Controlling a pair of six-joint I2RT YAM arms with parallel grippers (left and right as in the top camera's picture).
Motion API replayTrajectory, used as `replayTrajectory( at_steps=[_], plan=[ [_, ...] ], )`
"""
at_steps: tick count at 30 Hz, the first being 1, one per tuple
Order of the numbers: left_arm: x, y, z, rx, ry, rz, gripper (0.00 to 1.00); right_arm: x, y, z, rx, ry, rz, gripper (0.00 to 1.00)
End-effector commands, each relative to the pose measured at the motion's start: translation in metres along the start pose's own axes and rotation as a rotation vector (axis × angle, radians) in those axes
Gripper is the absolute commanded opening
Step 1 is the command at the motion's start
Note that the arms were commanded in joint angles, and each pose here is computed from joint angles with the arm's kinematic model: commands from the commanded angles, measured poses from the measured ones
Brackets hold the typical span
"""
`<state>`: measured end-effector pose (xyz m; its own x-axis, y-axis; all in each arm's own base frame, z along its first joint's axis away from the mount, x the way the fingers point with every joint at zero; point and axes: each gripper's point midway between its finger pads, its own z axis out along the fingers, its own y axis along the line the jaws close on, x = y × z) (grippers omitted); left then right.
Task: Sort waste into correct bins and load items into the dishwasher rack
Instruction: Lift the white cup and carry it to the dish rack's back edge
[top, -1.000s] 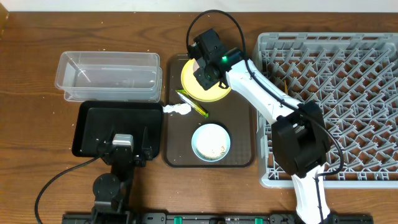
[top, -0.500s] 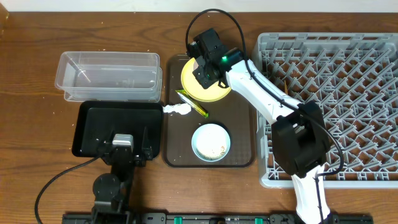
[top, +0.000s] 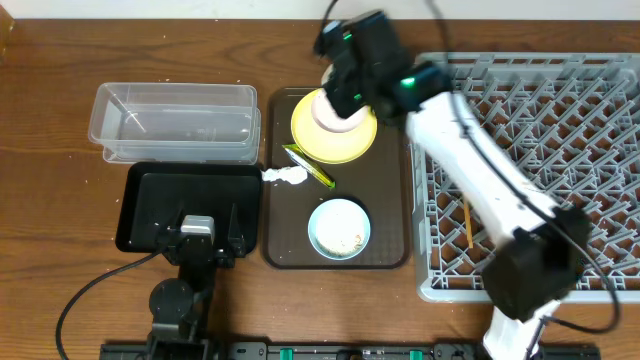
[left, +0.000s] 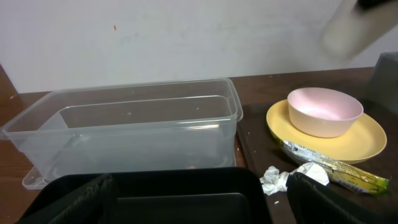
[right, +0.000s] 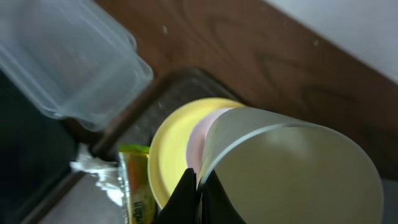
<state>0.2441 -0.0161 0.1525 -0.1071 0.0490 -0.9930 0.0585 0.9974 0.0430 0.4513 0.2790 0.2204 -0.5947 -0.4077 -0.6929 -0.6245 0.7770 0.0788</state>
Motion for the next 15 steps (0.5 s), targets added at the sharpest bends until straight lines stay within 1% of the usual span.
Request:
replayTrajectory(
  at_steps=[1, 4, 10, 15],
  plan=[
    [0.019, 0.003, 0.001, -0.021, 0.057, 0.01, 0.9, -0.007, -0.01, -0.025, -0.138, -0.043, 0.089, 0.01],
    [0.019, 0.003, 0.001, -0.021, 0.057, 0.01, 0.9, 0.0, -0.029, -0.04, -0.255, -0.045, 0.173, 0.01],
    [0.019, 0.003, 0.001, -0.021, 0.057, 0.01, 0.9, 0.015, -0.073, -0.063, -0.308, -0.054, 0.296, 0.01],
    [0.019, 0.003, 0.001, -0.021, 0.057, 0.01, 0.9, 0.02, -0.095, -0.082, -0.364, -0.086, 0.36, 0.01]
  ],
)
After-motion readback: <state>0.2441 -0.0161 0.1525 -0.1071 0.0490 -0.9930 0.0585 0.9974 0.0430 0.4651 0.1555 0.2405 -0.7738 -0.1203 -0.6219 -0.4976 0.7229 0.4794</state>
